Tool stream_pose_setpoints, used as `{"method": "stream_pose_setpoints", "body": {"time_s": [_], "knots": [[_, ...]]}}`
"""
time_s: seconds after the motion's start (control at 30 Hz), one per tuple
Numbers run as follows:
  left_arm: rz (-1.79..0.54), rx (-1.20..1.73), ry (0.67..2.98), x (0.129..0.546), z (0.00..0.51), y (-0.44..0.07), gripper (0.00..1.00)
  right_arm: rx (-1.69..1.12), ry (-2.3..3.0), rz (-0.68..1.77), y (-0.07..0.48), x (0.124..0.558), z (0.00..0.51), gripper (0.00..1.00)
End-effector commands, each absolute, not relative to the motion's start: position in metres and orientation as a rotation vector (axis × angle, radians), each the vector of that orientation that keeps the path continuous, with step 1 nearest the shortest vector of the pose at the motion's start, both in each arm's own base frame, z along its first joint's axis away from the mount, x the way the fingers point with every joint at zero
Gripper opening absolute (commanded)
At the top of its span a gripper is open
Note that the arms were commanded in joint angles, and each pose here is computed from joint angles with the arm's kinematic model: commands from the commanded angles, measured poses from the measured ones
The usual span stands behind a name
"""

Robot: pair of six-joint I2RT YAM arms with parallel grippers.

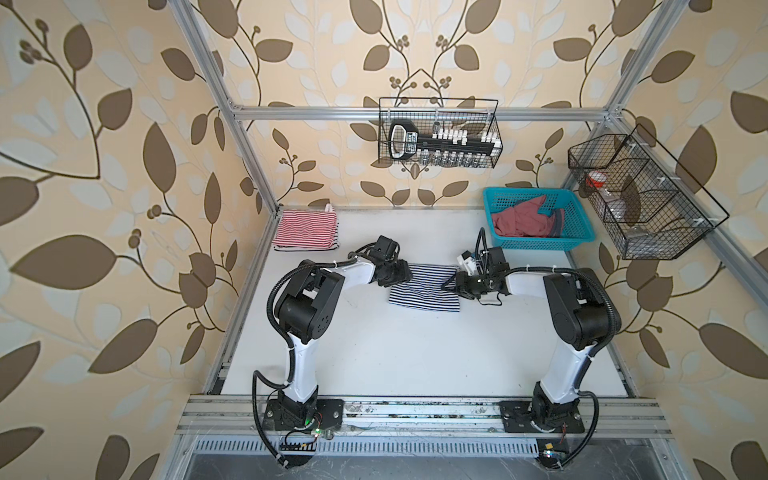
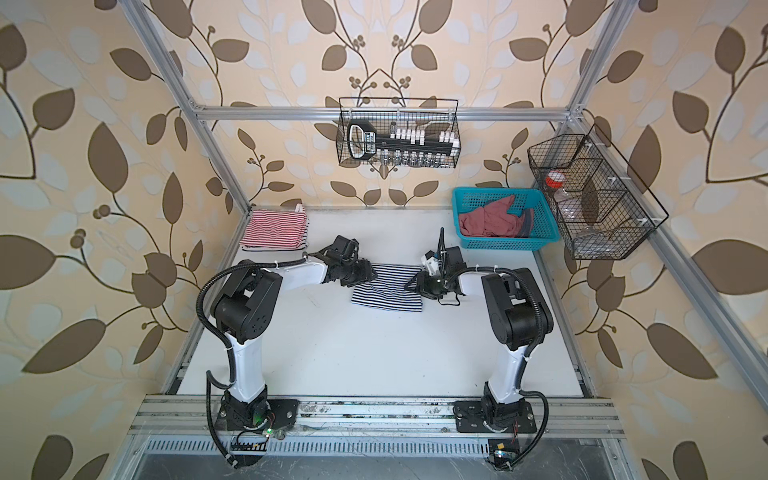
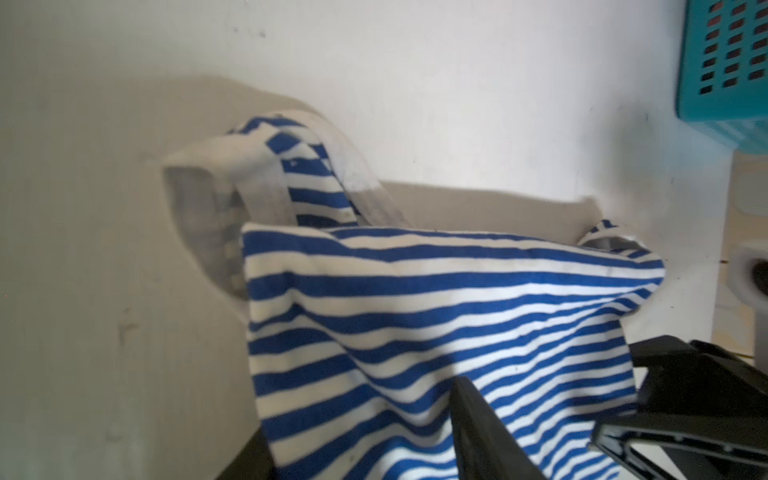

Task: Fold and stack the tank tops
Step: 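Pinch the folded striped tank top's edge with the left gripper and lift it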

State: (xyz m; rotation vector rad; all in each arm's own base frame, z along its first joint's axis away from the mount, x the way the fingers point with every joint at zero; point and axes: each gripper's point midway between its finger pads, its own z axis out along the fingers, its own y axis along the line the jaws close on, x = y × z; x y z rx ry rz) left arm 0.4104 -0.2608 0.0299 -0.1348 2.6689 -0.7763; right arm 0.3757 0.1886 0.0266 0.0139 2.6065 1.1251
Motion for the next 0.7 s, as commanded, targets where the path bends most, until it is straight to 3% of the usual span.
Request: {"method": "stream_pose_setpoints", "body": {"time_s": [0.0, 0.1, 0.23, 0.43, 0.67], "knots": [[-0.524, -0.292, 3.098, 0.316, -0.073, -0.223, 0.44, 0.124, 2.794, 1.024, 0.178, 0.349, -0.023, 0.48], [-0.545, -0.294, 3.096, 0.316, -0.073, -0.227, 0.31, 0.124, 2.791, 1.041, 0.181, 0.35, -0.025, 0.48], [-0.542, -0.298, 3.09, 0.318, -0.071, -0.227, 0.0, 0.125, 2.794, 1.048, 0.182, 0.349, -0.027, 0.48], [-0.381, -0.285, 3.02, 0.339, -0.038, -0.213, 0.0, 0.132, 2.778, 0.994, 0.171, 0.349, -0.014, 0.5], [-0.239, -0.252, 2.894, 0.394, 0.028, -0.197, 0.0, 0.201, 2.735, 0.915, 0.145, 0.339, 0.01, 0.51]]}}
